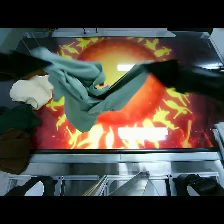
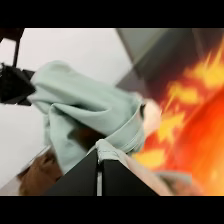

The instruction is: Fold the shirts.

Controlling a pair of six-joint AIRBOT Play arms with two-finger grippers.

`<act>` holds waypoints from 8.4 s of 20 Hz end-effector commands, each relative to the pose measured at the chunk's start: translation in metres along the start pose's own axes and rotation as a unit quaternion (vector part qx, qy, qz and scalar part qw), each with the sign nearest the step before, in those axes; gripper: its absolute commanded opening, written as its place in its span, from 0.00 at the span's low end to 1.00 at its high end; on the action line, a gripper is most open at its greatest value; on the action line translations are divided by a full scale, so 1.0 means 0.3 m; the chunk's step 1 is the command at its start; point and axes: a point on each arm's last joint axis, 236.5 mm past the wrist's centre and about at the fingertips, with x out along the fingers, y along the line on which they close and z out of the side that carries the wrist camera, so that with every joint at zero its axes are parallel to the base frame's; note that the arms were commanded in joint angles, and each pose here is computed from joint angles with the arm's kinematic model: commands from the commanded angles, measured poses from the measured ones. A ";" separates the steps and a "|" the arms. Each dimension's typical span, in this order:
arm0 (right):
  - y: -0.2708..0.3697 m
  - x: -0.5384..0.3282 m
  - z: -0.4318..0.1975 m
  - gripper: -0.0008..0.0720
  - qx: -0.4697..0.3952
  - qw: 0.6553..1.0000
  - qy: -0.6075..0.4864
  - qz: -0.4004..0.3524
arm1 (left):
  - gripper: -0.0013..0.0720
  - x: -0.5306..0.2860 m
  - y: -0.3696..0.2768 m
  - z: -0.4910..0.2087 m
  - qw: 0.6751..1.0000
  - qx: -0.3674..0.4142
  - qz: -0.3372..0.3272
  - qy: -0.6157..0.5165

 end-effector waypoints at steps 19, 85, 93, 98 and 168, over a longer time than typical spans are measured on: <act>-1.128 0.164 -0.327 0.96 0.210 0.946 0.073 -0.235 | 1.00 0.073 0.935 0.026 0.978 -0.146 0.141 0.052; 0.395 -0.580 0.418 0.04 -0.331 0.867 -0.238 -0.288 | 0.05 -0.202 -0.755 0.032 0.795 0.412 0.414 -0.163; -0.016 -0.498 0.411 0.04 -0.163 0.950 -0.159 -0.215 | 0.06 -0.103 0.013 0.150 0.985 0.074 0.142 -0.070; -0.662 -0.199 -0.037 0.04 0.050 0.983 0.017 -0.178 | 0.25 0.246 0.611 -0.103 0.995 -0.053 0.046 0.066; -0.810 -0.575 -1.272 0.25 0.534 0.750 0.323 -0.218 | 0.06 -0.087 1.293 -0.618 0.859 -0.267 0.194 0.392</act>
